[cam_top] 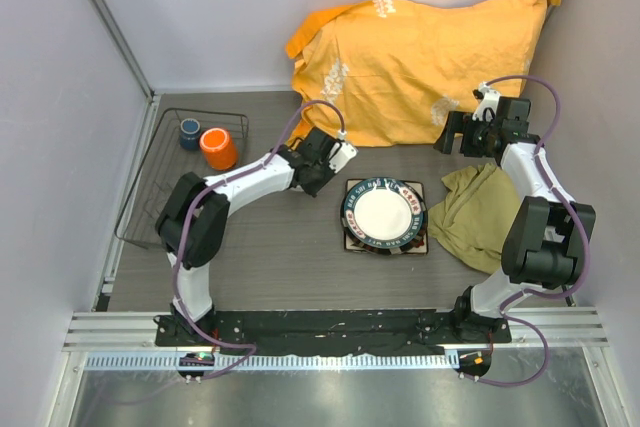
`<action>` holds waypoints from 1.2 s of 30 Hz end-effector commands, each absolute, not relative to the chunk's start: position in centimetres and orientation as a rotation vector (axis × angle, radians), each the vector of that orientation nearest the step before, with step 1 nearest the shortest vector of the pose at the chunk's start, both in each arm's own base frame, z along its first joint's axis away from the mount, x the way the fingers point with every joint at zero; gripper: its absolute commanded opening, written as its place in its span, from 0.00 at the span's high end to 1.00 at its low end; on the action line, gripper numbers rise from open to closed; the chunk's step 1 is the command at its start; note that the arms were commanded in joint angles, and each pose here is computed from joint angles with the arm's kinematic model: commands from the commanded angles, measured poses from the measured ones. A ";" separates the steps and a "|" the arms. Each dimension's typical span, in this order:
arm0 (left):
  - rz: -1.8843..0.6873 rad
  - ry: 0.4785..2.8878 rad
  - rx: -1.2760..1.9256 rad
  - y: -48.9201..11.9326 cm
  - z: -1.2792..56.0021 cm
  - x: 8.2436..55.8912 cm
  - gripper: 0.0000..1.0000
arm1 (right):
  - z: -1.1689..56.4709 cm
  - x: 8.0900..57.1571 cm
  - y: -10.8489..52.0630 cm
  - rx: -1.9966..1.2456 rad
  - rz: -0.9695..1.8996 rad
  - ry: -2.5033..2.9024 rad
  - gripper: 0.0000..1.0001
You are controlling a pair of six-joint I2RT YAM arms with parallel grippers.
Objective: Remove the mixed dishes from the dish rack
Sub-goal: Pick up the bowl from the dish rack, then place the bowl at the center of the board.
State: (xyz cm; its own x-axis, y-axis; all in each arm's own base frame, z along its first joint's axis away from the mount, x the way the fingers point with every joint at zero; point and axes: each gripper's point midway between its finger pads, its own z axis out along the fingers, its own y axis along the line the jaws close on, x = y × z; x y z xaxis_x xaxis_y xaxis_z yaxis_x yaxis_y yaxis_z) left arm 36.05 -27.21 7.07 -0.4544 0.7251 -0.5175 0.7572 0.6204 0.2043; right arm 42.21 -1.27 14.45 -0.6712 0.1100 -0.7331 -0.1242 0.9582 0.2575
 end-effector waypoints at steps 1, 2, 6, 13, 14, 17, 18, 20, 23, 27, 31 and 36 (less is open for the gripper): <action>-0.118 2.179 1.148 -30.1 8.6 37.1 1.00 | 16.1 43.3 -1.5 -0.036 0.337 2.232 0.00; -0.118 2.176 1.150 -30.3 8.5 37.1 1.00 | 16.1 43.3 -1.5 -0.037 0.336 2.232 0.00; -0.111 2.181 1.159 -30.5 7.9 37.0 1.00 | 16.1 43.3 -1.4 -0.037 0.339 2.234 0.00; -0.091 2.178 1.177 -30.6 7.5 36.9 1.00 | 16.1 43.3 -1.4 -0.037 0.339 2.234 0.00; -0.089 2.179 1.178 -30.6 7.4 36.8 0.99 | 16.1 43.3 -1.4 -0.038 0.340 2.233 0.00; -0.072 2.178 1.188 -30.5 7.2 36.8 0.94 | 16.0 43.3 -1.4 -0.038 0.341 2.235 0.00; -0.069 2.181 1.189 -30.5 7.1 36.8 0.93 | 16.1 43.3 -1.4 -0.038 0.340 2.234 0.00; -0.062 2.180 1.188 -30.4 7.0 36.9 0.89 | 16.2 43.3 -1.4 -0.039 0.340 2.233 0.00; -0.058 2.177 1.195 -30.5 6.9 36.9 0.82 | 16.2 43.3 -1.3 -0.042 0.342 2.231 0.00; -0.043 2.178 1.195 -30.3 6.8 37.0 0.74 | 16.2 43.3 -1.4 -0.040 0.341 2.231 0.00; -0.025 2.168 1.180 -30.0 7.4 37.2 0.57 | 16.1 43.3 -1.4 -0.039 0.342 2.234 0.00; -0.005 2.134 1.161 -29.8 8.8 37.6 0.43 | 16.0 43.3 -1.4 -0.038 0.343 2.237 0.01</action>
State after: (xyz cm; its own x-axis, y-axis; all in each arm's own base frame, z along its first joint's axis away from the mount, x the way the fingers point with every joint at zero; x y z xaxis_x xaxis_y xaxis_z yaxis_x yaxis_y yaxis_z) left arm 35.85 -28.76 4.92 -0.4100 0.7715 -0.4866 0.7751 0.5759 0.2600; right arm 42.10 -1.30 14.31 -0.6764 0.1085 -0.7285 -0.1222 0.9589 0.2562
